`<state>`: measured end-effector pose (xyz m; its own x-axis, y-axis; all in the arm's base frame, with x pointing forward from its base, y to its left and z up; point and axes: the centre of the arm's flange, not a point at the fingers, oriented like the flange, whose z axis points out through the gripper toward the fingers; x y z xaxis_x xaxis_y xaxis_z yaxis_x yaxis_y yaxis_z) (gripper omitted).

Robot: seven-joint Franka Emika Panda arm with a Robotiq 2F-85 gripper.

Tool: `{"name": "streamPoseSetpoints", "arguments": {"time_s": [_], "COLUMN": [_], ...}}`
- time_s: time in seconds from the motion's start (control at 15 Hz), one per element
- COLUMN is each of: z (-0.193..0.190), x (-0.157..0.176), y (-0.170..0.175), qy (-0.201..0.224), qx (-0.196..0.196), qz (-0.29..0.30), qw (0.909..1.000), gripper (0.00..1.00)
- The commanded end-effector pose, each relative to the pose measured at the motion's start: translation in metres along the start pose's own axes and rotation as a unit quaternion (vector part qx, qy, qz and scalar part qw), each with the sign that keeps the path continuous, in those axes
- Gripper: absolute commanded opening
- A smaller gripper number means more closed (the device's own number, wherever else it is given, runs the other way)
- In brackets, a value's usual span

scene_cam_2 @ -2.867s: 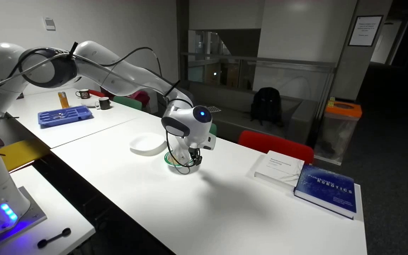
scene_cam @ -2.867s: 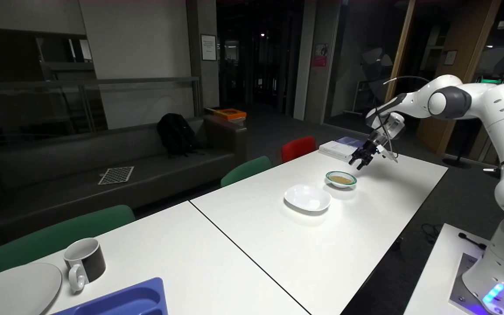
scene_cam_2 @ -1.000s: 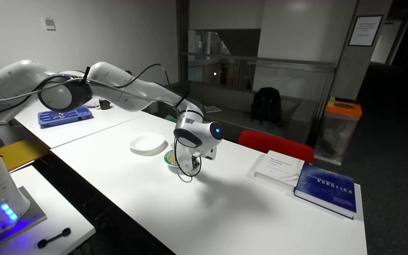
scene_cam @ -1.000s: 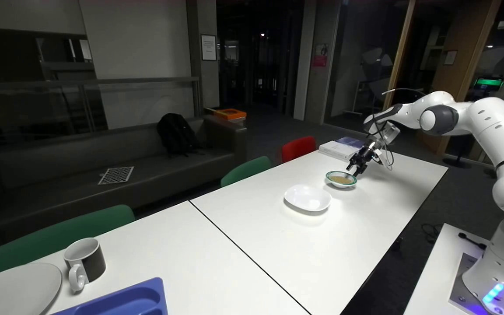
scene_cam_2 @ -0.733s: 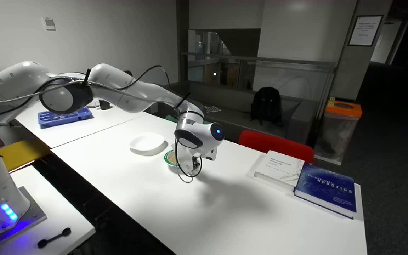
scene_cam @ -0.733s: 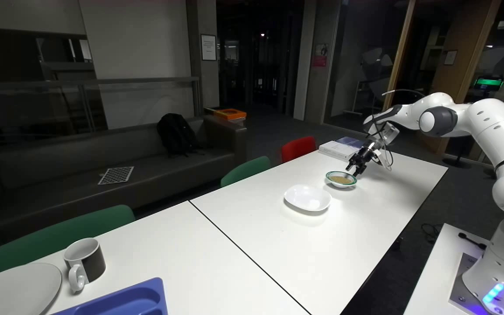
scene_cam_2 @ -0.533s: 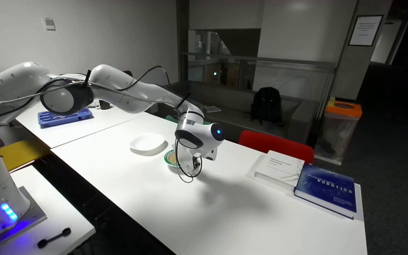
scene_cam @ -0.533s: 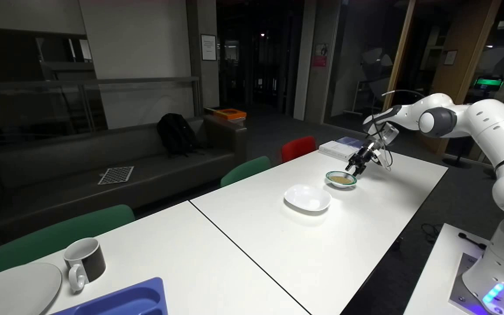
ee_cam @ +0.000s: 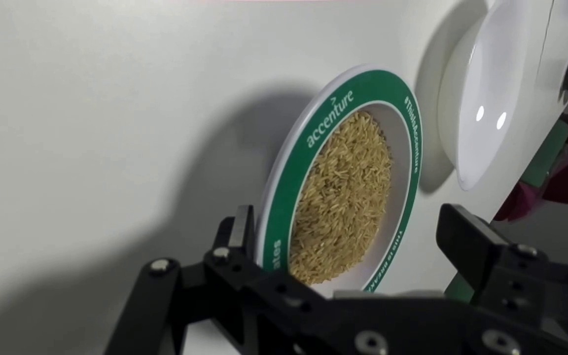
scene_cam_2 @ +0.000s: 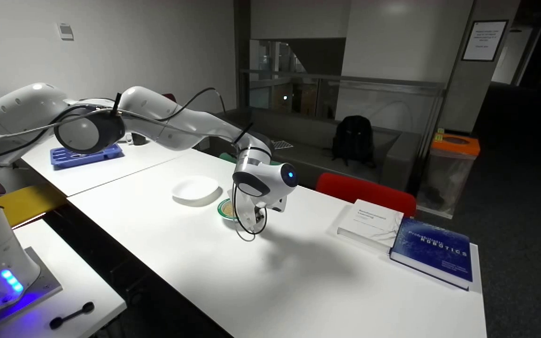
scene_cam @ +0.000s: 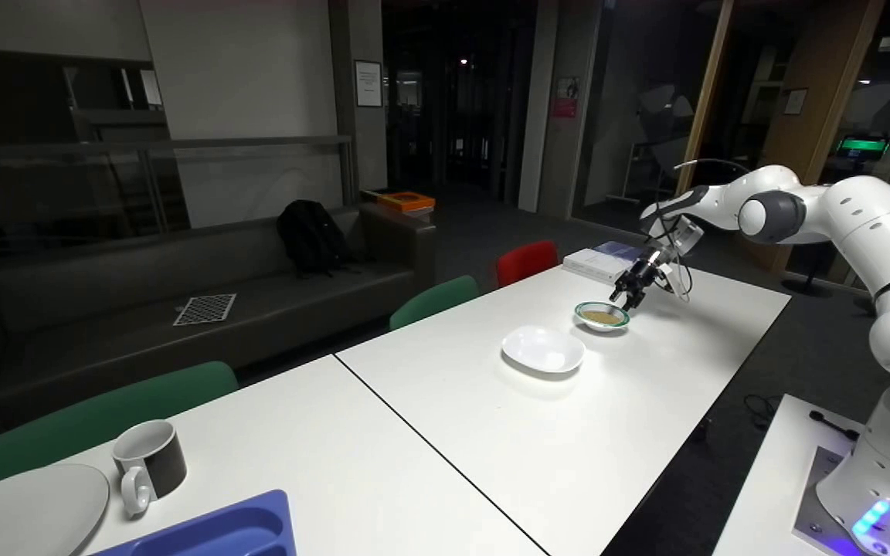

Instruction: Pick up the bowl and pour some of its contents on the plate

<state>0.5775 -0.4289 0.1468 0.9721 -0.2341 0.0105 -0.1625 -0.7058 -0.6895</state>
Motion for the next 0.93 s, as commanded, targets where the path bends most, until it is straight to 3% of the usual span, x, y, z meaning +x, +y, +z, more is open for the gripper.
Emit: {"name": "streamPoseSetpoints", "arguments": {"time_s": [0.0, 0.87], "z": [-0.0079, 0.0015], "x": [0.0074, 0.0102], "y": [-0.0062, -0.0052], "qy": [-0.006, -0.013], "qx": [0.015, 0.008], "qz": [-0.006, -0.009], "qw": [0.9998, 0.9998], "gripper": [1.00, 1.00]}}
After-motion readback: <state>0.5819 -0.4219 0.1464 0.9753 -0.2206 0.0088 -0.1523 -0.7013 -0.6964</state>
